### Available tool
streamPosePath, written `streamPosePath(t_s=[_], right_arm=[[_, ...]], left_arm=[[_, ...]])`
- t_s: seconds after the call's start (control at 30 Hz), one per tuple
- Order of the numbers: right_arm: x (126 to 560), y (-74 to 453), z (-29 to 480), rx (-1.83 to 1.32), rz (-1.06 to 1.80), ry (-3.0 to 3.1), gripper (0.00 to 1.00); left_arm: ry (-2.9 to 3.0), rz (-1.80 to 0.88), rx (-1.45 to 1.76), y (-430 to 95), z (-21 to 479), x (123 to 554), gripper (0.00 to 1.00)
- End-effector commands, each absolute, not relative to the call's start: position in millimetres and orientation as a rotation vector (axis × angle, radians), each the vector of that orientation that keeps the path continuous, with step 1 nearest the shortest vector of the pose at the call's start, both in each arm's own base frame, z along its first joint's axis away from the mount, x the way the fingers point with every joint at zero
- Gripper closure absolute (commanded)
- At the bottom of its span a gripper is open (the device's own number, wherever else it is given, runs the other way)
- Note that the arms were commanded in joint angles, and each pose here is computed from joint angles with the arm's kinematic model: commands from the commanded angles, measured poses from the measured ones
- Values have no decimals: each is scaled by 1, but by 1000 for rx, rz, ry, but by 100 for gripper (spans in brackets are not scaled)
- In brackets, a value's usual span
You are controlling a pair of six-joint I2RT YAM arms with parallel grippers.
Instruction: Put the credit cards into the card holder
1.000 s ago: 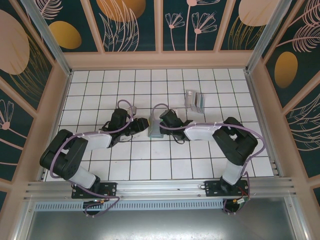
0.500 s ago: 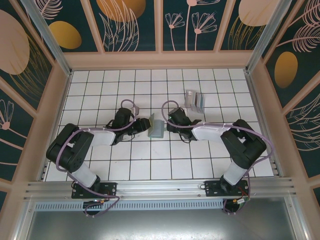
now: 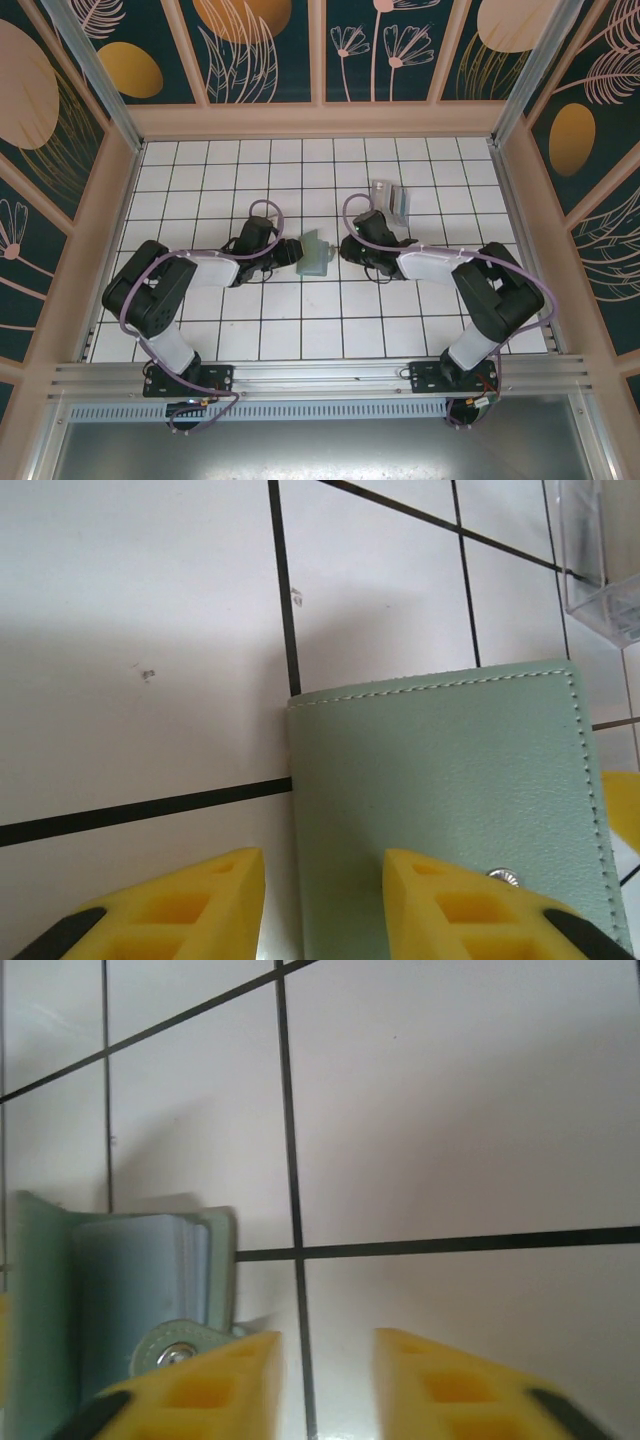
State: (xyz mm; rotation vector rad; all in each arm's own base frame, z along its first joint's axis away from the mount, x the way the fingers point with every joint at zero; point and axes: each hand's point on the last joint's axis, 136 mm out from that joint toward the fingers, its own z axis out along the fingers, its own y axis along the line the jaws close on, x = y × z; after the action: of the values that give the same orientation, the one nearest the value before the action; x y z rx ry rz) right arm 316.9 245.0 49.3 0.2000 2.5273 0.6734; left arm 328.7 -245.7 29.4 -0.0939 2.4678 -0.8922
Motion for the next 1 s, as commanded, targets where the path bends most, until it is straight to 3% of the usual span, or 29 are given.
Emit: streamPosePath(t_s=[0.0, 0.37, 0.7, 0.87, 0.97], right_arm=[[319, 259, 82, 222, 859, 2457, 59], [327, 289, 67, 170, 877, 2538, 54], [329, 294, 47, 102, 522, 2638, 54], [330, 291, 41, 105, 446, 2644, 59], [331, 290, 45, 100, 425, 2636, 67]], left_arm=[[2510, -810, -65, -244, 16, 329, 63], [2553, -781, -60, -246, 2, 329, 61], [2594, -761, -70, -241, -8, 321, 60], [2596, -778, -80, -243, -9, 320, 60], [2595, -785, -88, -243, -9, 320, 60]])
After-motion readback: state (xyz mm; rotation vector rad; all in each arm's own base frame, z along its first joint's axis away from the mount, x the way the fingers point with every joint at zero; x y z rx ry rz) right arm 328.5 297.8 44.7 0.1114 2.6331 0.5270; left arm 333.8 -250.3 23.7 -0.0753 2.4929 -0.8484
